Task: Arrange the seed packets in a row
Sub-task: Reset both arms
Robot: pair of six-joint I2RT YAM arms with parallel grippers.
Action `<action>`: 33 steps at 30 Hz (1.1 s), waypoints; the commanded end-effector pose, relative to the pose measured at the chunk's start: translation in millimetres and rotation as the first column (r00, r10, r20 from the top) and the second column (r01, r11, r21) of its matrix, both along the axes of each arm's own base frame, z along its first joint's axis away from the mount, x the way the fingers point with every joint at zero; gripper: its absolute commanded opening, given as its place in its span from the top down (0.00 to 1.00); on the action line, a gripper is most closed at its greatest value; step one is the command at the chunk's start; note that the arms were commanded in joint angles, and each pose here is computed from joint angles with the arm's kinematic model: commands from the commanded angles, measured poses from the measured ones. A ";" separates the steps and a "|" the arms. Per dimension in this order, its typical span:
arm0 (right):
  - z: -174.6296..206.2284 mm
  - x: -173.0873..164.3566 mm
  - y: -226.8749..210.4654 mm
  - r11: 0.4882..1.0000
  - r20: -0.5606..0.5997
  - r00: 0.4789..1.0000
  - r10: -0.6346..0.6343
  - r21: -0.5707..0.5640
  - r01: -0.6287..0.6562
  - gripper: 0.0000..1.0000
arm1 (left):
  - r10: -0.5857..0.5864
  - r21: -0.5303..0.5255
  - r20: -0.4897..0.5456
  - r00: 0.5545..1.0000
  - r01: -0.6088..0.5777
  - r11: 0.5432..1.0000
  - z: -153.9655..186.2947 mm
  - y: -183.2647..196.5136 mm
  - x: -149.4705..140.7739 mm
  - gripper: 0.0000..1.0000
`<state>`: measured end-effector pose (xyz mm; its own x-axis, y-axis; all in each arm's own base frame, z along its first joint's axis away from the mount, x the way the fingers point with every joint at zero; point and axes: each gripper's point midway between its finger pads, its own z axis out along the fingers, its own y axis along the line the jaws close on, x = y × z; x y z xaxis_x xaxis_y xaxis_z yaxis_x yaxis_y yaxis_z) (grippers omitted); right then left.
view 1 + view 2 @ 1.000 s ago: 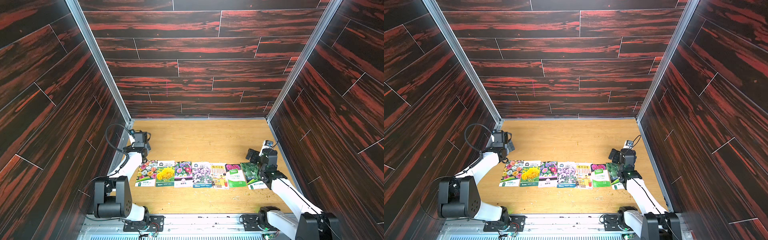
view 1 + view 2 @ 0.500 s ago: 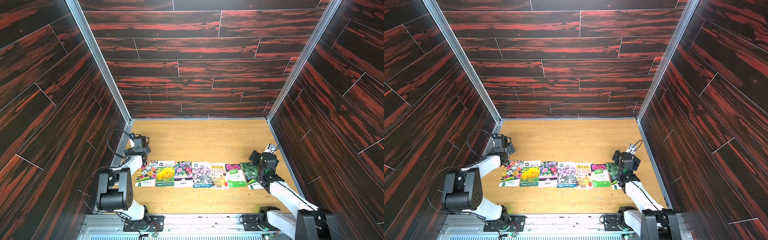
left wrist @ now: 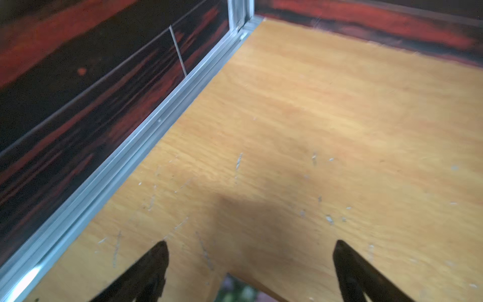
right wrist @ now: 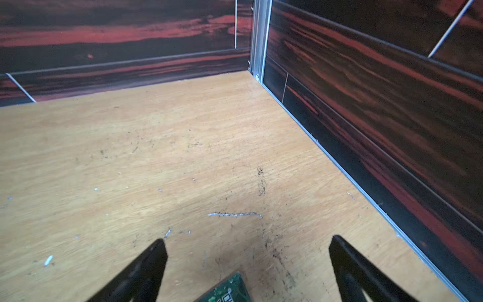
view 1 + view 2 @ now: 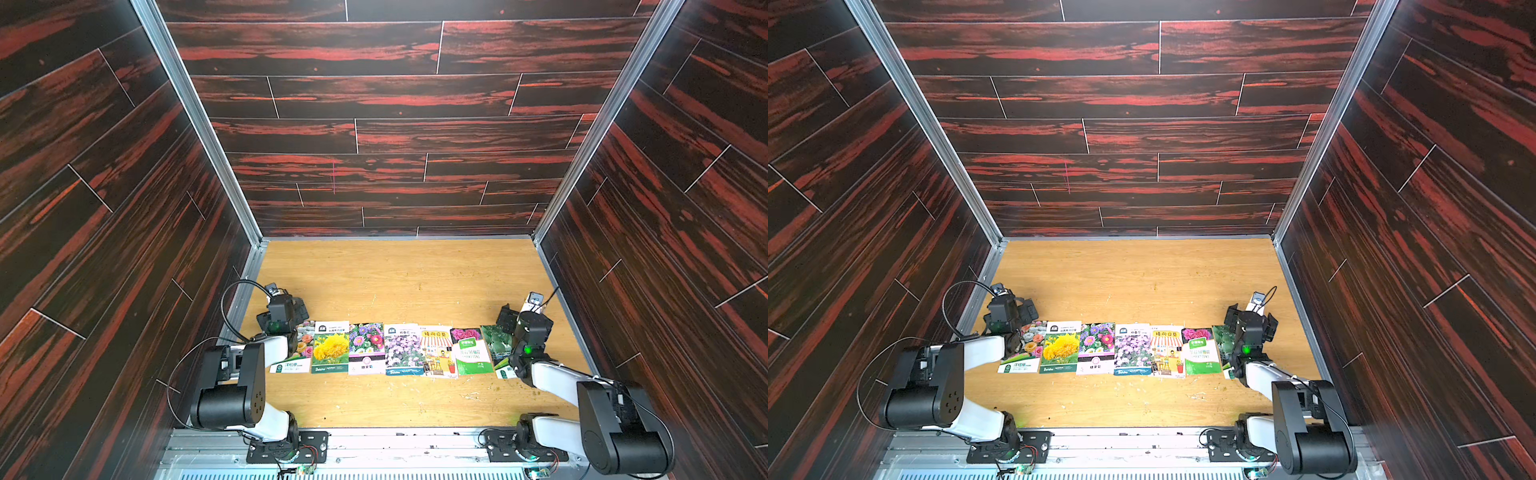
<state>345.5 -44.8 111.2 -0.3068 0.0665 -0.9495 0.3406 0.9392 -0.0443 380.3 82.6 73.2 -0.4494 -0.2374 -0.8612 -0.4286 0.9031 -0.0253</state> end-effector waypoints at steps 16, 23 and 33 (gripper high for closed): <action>37.8 6.8 27.0 0.937 0.302 0.898 0.321 0.034 -0.347 0.02 | -0.076 0.100 0.155 0.985 0.061 0.993 23.8 -19.2 9.4 0.00; 20.4 31.1 41.9 0.886 0.223 0.872 0.436 0.060 -0.459 0.01 | -0.076 0.099 0.150 0.986 0.062 0.993 23.0 -19.2 9.2 0.00; 6.1 43.0 38.8 0.891 0.175 0.888 0.426 0.092 -0.445 0.01 | -0.076 0.099 0.151 0.986 0.061 0.993 23.3 -19.1 9.2 0.00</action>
<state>385.5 -7.2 118.9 -0.1799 0.0873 -0.9798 -0.0990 0.9894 0.1063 384.0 62.6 79.1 -0.3642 -0.1401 -0.9207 -0.3591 0.9333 0.0000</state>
